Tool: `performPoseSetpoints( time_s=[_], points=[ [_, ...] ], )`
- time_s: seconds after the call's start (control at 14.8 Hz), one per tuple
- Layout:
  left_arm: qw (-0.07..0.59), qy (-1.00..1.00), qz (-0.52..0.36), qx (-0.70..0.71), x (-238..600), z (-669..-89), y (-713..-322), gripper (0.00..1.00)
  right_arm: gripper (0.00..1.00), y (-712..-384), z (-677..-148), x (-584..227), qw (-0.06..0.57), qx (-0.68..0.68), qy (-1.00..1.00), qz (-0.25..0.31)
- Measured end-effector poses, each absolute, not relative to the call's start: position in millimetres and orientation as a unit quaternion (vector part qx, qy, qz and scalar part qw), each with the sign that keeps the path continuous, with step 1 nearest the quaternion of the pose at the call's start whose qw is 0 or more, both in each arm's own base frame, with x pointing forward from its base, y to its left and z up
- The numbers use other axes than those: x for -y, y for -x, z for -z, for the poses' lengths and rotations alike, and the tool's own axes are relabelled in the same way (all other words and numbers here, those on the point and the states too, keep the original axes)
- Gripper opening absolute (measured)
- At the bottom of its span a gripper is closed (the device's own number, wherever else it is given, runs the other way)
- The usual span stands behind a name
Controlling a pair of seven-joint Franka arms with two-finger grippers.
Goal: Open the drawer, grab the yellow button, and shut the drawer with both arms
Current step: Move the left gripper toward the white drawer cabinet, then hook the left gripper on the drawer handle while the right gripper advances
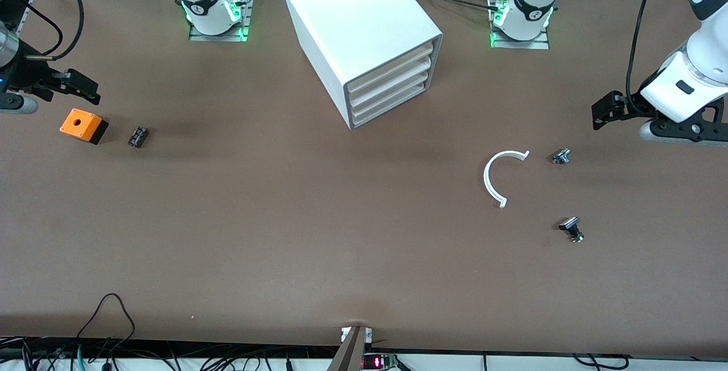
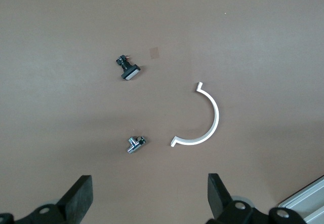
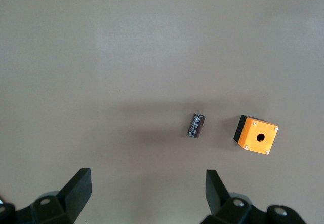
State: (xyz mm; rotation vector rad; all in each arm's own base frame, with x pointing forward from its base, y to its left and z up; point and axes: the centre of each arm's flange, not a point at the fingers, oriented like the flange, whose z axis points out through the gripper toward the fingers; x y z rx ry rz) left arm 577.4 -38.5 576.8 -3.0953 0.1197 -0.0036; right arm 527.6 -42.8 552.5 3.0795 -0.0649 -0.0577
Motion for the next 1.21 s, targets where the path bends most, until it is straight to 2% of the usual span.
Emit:
performPoseSetpoints(
  time_s=[0.47,0.67,0.94,1.21],
  points=[
    [0.022,0.999,-0.012,-0.048,49,-573,-575,1.0,1.0,-528,-553,42,0.031,0.018,-0.999,0.019],
    [0.017,0.996,-0.048,-0.066,66,-540,-583,1.0,1.0,-527,-553,40,0.031,0.017,-0.999,0.018],
    [-0.029,0.993,-0.087,-0.075,83,-500,-593,1.0,1.0,-527,-553,40,0.031,0.016,-0.999,0.018],
    [-0.125,0.977,-0.155,-0.072,99,-463,-582,1.0,1.0,-529,-557,28,0.032,0.005,-0.999,0.011]
  ],
)
